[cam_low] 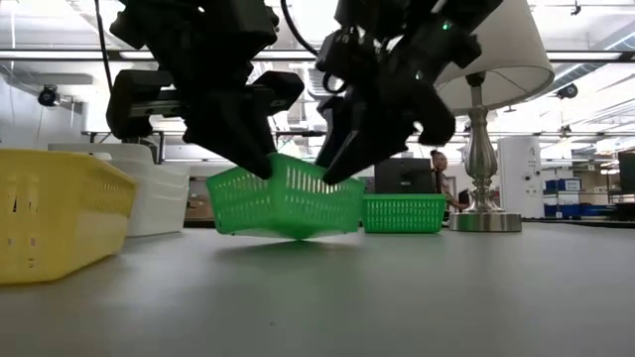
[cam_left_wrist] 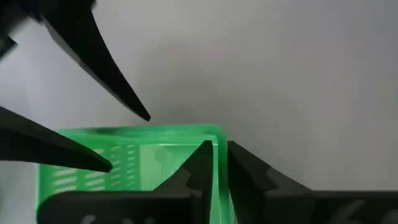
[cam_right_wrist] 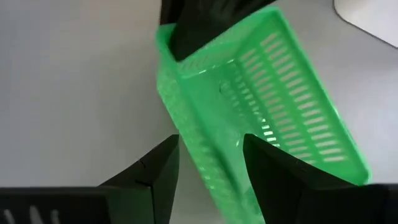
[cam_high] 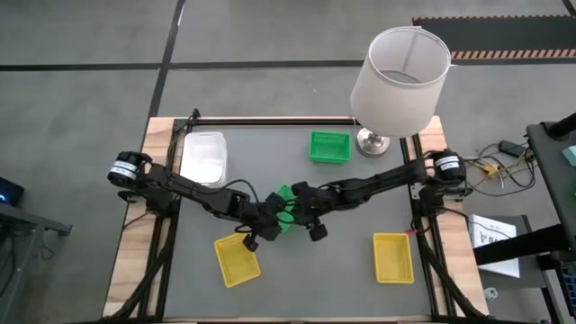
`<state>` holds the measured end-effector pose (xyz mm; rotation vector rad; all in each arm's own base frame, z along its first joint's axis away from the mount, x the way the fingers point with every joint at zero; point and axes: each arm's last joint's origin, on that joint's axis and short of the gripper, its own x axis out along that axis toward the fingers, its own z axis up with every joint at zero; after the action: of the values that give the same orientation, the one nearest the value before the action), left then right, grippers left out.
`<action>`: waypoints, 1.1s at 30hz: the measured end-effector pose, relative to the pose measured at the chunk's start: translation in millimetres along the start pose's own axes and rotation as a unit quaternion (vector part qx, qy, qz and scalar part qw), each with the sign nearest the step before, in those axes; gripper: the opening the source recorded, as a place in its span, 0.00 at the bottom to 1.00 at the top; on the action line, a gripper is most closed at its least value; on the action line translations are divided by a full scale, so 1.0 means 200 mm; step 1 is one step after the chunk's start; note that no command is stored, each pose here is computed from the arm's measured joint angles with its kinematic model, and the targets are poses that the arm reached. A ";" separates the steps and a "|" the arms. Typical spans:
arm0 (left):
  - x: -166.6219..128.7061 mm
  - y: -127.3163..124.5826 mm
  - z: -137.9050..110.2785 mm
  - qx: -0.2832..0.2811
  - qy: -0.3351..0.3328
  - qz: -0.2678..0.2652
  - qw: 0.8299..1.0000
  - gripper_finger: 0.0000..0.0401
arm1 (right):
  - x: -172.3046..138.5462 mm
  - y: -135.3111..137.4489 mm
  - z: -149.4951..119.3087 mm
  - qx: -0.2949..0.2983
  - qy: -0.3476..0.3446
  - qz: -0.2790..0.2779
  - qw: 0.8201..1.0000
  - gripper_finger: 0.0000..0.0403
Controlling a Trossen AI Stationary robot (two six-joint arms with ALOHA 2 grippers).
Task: Stack baskets by color
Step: Stack the bottom green bin on the top green bins
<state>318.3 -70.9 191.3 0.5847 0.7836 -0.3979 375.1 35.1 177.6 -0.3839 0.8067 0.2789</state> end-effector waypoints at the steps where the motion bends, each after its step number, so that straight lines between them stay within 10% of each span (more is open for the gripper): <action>1: 0.00 0.00 0.00 0.000 0.000 0.000 1.000 0.08 | 0.01 0.00 0.00 -0.007 0.004 0.001 1.000 0.41; 13: 0.00 0.00 0.00 0.000 0.002 0.004 1.000 0.20 | 0.06 0.00 -0.02 -0.042 0.002 0.009 0.999 0.11; 25: -0.10 0.01 0.04 -0.030 -0.026 0.015 0.999 0.20 | 0.18 0.01 -0.07 -0.027 0.015 0.018 0.999 0.18; 33: -0.24 0.04 0.07 -0.072 -0.058 0.074 0.993 0.20 | 0.15 0.01 -0.06 -0.046 0.015 0.018 0.999 0.03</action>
<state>299.3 -67.3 239.1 0.4772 0.6477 -0.2337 386.3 34.3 146.6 -0.4607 0.8331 0.3450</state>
